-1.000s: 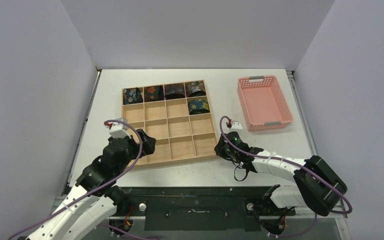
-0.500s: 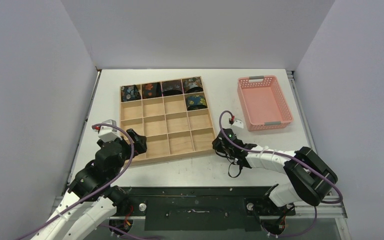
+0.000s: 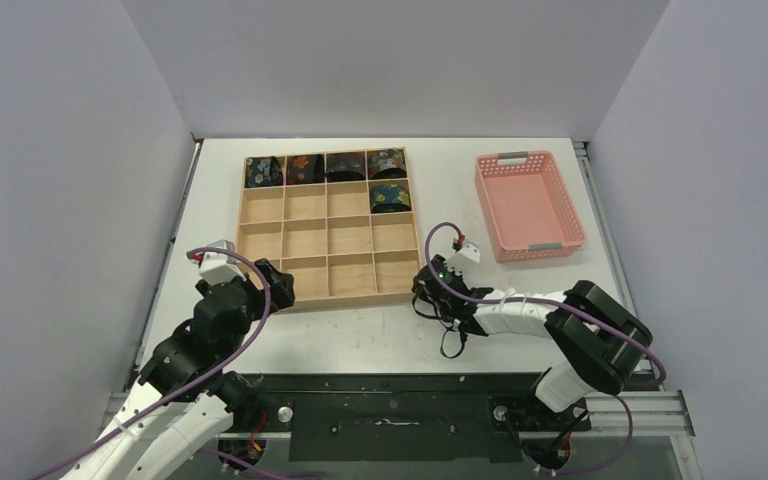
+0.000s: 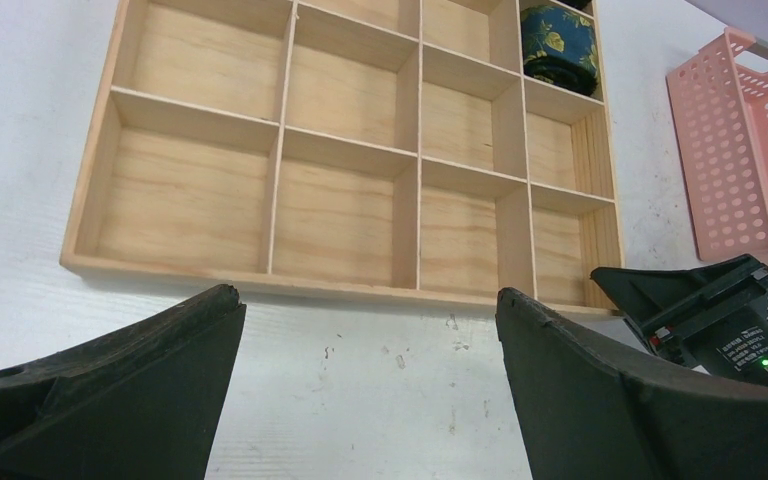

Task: Roll the ties
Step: Reset both arms

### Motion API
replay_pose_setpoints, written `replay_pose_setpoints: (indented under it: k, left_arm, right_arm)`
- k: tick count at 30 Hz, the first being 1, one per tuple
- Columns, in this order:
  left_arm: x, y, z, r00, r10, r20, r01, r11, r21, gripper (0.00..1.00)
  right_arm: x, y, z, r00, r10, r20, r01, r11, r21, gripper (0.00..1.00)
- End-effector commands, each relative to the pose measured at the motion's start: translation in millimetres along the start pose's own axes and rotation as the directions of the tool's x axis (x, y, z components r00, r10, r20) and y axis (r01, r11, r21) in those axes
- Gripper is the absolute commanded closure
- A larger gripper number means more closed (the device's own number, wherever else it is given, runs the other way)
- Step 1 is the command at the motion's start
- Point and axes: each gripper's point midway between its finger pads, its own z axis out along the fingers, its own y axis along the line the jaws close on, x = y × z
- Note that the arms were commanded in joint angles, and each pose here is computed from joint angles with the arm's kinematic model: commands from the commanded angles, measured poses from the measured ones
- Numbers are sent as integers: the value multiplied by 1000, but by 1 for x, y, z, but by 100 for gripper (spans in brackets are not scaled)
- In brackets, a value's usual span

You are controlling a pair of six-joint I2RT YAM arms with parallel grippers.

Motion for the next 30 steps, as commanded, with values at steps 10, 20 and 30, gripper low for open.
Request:
replay_pose_setpoints:
  k: [10,20,30]
  left_arm:
    - [-6,1,-2,1000,-2,21,3,1000,-10,3]
    - [-13,-11,6,1000,-25,3,25,999,-32,4]
    - [-5,-21,14,977,-193,-89,177,971,-158,4]
  right_arm:
    - [1,16,-19,984,-169,-54,167,985,-35,31]
    - [-87,31,-114,921,-367,131,381,919,-105,6]
    - [-128,12,-169,936,-128,328,206,954,-217,10]
